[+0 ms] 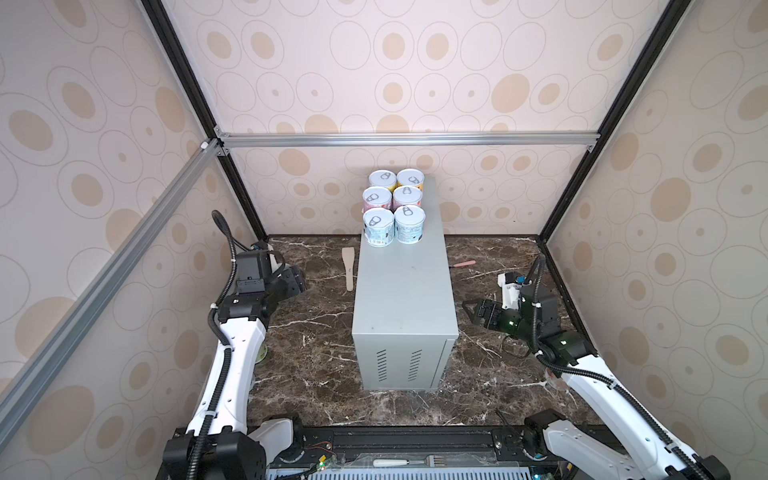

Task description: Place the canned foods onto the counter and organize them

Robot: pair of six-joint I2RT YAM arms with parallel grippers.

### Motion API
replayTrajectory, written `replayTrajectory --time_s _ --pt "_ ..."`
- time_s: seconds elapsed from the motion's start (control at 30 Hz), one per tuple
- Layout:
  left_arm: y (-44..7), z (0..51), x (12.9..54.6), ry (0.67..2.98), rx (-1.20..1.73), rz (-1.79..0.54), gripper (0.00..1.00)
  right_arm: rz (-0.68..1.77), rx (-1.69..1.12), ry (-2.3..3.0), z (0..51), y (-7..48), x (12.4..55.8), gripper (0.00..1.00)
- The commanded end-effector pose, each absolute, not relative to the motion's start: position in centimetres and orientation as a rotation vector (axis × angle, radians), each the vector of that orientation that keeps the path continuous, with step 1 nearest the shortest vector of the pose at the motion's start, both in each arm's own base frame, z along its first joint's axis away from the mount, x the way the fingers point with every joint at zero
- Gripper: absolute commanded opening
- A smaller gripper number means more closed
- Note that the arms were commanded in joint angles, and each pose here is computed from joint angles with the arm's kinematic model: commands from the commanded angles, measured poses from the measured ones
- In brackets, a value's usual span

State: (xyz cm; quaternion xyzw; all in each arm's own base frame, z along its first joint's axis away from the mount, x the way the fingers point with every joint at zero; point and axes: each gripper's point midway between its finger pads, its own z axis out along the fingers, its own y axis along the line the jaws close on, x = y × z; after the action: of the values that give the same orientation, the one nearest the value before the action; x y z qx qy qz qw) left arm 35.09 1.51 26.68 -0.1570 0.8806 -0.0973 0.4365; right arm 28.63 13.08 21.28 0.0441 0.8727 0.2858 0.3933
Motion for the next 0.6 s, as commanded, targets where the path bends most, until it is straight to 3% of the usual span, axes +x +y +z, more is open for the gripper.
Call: replayTrajectory --time_s 0.0,0.57 --pt "-0.6 32.0 35.4 2.084 -0.278 -0.358 0.63 0.672 0.089 2.210 22.5 12.5 28.4 0.93" --pt "-5.8 40.5 33.9 2.044 -0.050 -0.397 0.62 0.635 0.050 2.215 24.1 12.5 29.2 0.94"
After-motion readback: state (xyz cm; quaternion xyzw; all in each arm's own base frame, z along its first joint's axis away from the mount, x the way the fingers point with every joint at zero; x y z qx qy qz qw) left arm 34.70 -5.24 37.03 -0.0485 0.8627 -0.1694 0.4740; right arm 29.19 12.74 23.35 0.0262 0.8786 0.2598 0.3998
